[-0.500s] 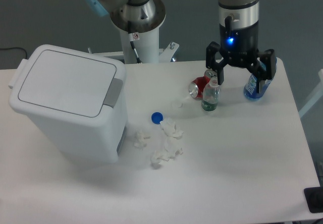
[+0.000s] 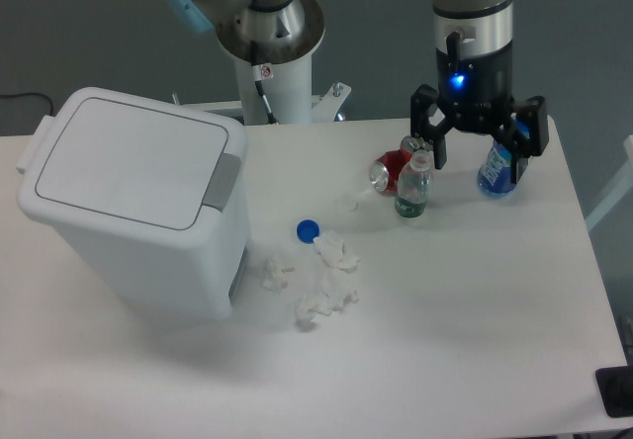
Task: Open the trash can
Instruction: 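Move the open gripper up and away from the blue water bottle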
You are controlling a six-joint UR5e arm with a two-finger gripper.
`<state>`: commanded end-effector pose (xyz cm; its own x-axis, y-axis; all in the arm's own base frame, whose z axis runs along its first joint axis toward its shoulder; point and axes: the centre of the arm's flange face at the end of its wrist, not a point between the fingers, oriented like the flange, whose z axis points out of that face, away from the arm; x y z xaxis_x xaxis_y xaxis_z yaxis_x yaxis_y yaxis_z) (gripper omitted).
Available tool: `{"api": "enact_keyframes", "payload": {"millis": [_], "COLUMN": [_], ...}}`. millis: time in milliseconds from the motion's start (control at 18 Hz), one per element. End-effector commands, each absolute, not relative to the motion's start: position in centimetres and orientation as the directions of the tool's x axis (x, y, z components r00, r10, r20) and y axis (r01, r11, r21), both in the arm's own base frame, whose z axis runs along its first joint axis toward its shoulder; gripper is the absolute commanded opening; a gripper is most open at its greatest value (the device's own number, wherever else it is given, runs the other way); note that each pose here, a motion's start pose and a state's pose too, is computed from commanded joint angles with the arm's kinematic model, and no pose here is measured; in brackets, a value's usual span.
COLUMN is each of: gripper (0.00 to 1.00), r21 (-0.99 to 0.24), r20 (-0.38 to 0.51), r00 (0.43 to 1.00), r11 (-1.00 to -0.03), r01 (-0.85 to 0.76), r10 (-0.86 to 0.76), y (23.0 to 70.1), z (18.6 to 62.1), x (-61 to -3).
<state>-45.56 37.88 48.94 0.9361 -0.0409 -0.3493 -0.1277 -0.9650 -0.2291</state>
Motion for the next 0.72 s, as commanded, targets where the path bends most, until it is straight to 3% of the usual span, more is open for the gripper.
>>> {"api": "enact_keyframes", "payload": {"millis": [389,722], "gripper": [1.0,1.0], "r21": [-0.222,-0.267], "r20": [-0.308,-0.263], "r00": [0.951,0.96], "r11": [-0.969,-0.963], "r01": [-0.109,0.018], "r10": [-0.037,0.091], "y": [38.1,39.7], "z": [46.7,46.5], "x": [-44.9,-43.7]}}
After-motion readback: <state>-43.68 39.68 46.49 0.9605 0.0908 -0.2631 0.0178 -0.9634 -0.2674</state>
